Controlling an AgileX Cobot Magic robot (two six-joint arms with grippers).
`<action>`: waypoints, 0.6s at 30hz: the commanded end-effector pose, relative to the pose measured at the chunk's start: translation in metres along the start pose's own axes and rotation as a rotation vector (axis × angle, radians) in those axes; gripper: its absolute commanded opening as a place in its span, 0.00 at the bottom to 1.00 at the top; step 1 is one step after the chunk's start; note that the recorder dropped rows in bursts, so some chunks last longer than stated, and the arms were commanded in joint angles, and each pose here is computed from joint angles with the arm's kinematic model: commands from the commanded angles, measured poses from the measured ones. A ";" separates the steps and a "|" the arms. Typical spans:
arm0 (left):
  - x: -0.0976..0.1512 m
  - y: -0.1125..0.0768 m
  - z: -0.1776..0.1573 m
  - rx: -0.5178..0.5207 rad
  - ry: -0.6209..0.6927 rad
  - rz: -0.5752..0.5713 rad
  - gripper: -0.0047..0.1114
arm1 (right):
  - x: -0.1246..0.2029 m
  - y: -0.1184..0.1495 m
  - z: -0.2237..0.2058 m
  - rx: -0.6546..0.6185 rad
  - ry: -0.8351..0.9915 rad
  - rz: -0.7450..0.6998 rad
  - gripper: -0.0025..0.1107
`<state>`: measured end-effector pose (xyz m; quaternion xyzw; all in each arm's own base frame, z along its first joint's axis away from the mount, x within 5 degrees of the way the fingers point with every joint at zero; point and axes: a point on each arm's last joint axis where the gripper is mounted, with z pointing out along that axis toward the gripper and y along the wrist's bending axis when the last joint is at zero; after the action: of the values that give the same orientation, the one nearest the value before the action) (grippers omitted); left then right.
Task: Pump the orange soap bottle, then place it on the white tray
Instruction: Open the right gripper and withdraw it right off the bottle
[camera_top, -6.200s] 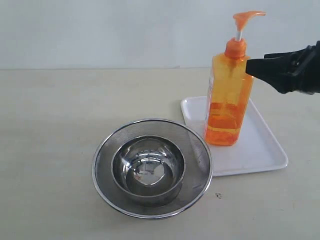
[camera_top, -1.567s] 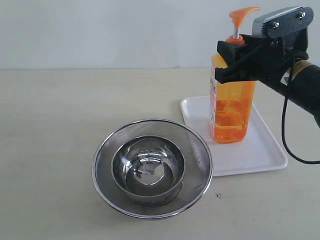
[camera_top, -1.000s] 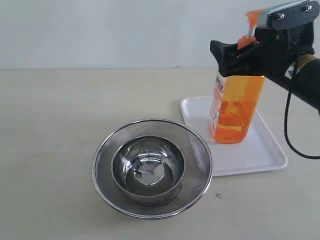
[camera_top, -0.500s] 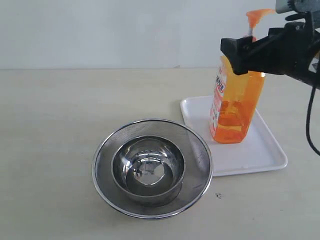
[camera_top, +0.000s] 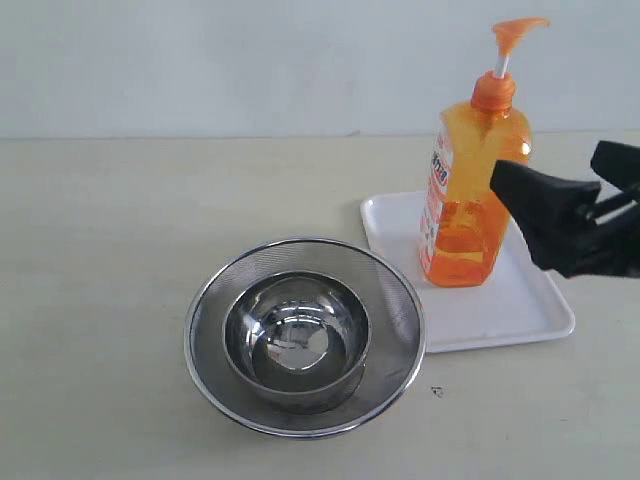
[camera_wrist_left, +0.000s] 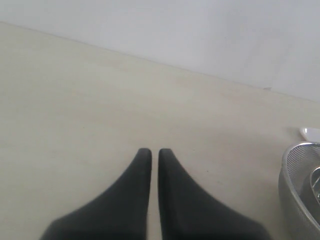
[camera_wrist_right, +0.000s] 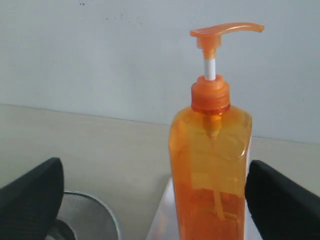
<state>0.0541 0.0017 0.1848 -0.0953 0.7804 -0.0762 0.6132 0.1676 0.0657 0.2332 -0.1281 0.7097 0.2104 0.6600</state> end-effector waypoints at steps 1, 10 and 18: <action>0.000 0.000 0.000 0.002 -0.012 0.007 0.08 | 0.007 0.008 -0.025 -0.049 -0.068 0.043 0.81; 0.000 0.000 0.000 0.002 -0.012 0.007 0.08 | 0.030 0.008 -0.047 -0.004 0.020 0.189 0.81; 0.000 0.000 0.000 0.002 -0.012 0.007 0.08 | 0.031 0.007 -0.047 0.000 0.028 0.189 0.81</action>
<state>0.0541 0.0017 0.1848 -0.0953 0.7804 -0.0762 0.6132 0.1207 0.0541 0.2057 -0.0630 0.7274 0.2729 0.6265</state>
